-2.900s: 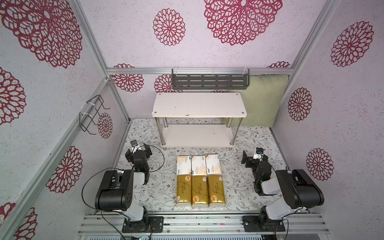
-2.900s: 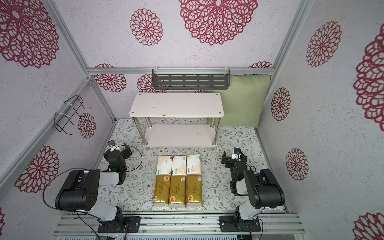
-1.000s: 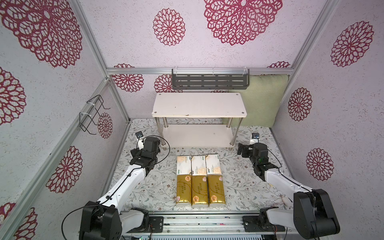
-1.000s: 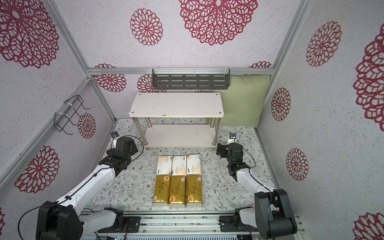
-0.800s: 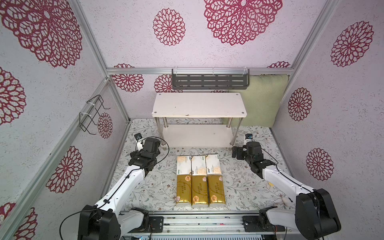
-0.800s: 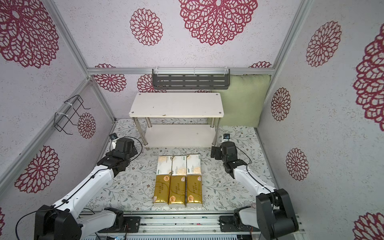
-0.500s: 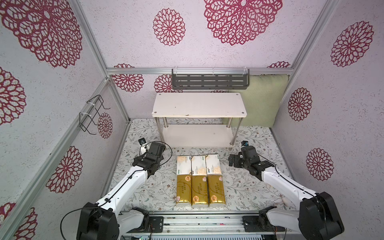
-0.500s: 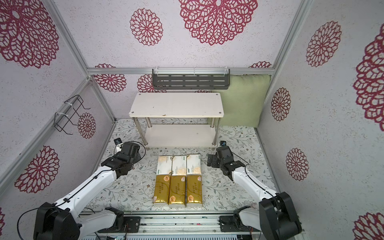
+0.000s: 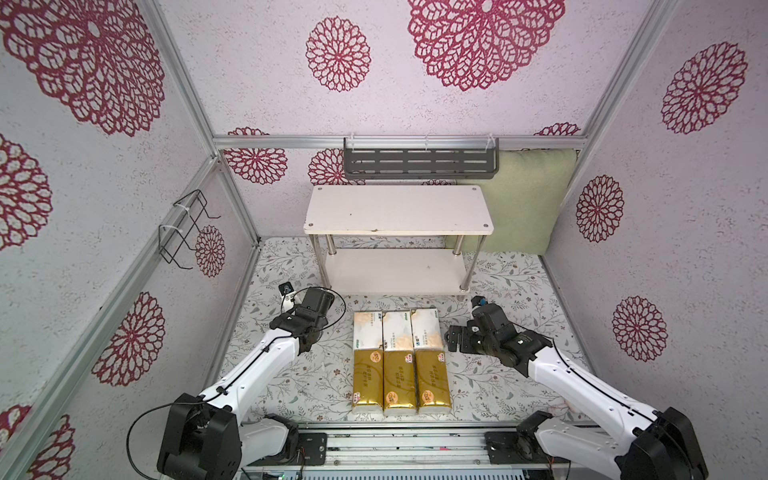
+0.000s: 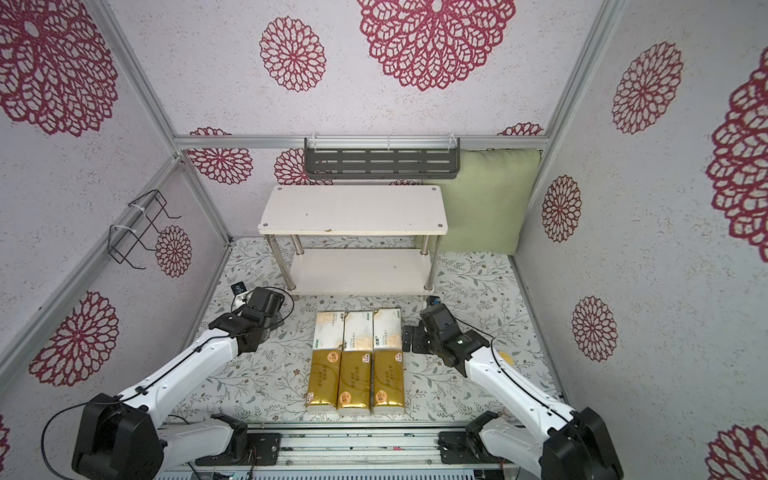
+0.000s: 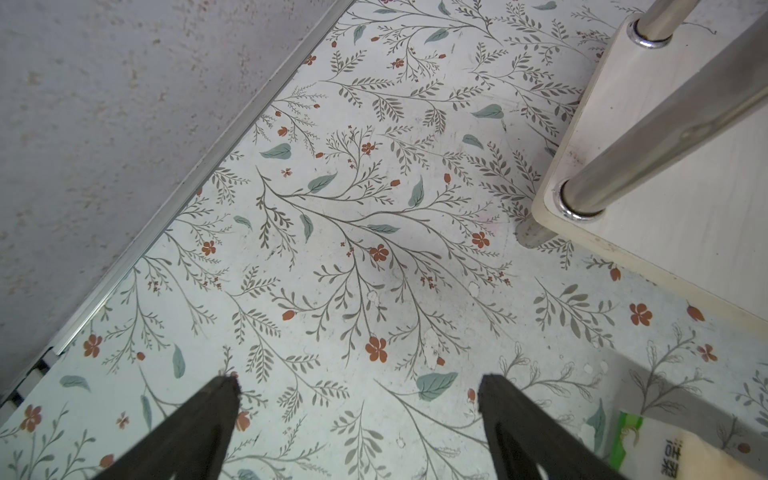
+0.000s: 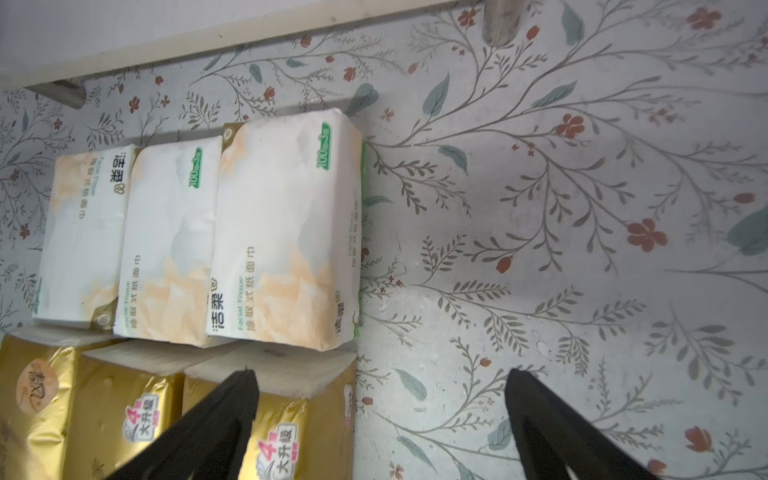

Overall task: Place the tissue boxes on the shelf by color
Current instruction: Adjust the box of tissues at the center of the board.

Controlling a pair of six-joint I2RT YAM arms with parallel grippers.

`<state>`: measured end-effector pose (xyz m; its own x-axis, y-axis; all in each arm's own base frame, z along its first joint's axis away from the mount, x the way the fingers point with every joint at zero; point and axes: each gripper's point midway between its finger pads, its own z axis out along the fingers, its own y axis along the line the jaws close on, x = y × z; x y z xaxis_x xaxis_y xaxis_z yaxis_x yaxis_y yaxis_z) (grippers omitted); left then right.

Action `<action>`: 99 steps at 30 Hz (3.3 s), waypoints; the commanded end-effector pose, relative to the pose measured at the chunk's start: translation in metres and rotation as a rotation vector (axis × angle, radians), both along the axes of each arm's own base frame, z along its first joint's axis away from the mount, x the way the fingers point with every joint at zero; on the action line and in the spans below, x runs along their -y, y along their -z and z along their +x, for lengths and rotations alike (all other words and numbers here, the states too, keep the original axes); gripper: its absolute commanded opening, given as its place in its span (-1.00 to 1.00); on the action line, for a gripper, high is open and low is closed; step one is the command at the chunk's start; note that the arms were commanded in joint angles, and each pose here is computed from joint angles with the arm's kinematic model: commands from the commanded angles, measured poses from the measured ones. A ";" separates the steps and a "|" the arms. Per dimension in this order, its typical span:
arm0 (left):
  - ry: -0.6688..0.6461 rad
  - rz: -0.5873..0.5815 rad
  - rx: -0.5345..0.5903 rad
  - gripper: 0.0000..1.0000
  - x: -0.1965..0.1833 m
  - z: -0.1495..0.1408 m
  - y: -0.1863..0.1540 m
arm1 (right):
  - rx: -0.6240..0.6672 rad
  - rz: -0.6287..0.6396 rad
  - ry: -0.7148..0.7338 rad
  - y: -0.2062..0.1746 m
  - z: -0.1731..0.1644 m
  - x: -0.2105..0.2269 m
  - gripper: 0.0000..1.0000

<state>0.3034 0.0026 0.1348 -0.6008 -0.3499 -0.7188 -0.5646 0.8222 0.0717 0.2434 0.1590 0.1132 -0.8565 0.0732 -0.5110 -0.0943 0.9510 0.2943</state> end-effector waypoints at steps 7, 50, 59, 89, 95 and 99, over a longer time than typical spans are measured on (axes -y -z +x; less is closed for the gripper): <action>0.002 -0.023 -0.037 0.95 0.006 0.000 0.013 | -0.075 0.027 -0.029 -0.003 -0.028 -0.029 0.99; 0.012 -0.040 -0.003 0.95 0.004 0.001 0.001 | -0.159 -0.120 0.000 0.042 -0.097 -0.073 0.99; 0.018 -0.060 0.010 0.95 0.007 0.003 0.000 | -0.159 -0.153 0.013 0.059 -0.099 -0.057 0.87; 0.034 -0.078 0.006 0.95 0.012 0.006 0.001 | -0.111 -0.126 0.062 0.050 -0.077 -0.044 0.98; 0.045 -0.090 0.009 0.95 0.015 0.009 0.000 | -0.110 -0.143 0.068 0.046 -0.084 -0.049 0.98; 0.051 -0.092 0.007 0.95 0.016 0.009 0.001 | -0.105 -0.146 0.083 0.044 -0.092 -0.048 0.98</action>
<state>0.3051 -0.0108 0.1264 -0.6329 -0.3794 -0.6749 -0.5281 0.8490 0.0180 0.1501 0.2119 0.0587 -0.9150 0.0361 -0.4018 -0.0342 0.9855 0.1665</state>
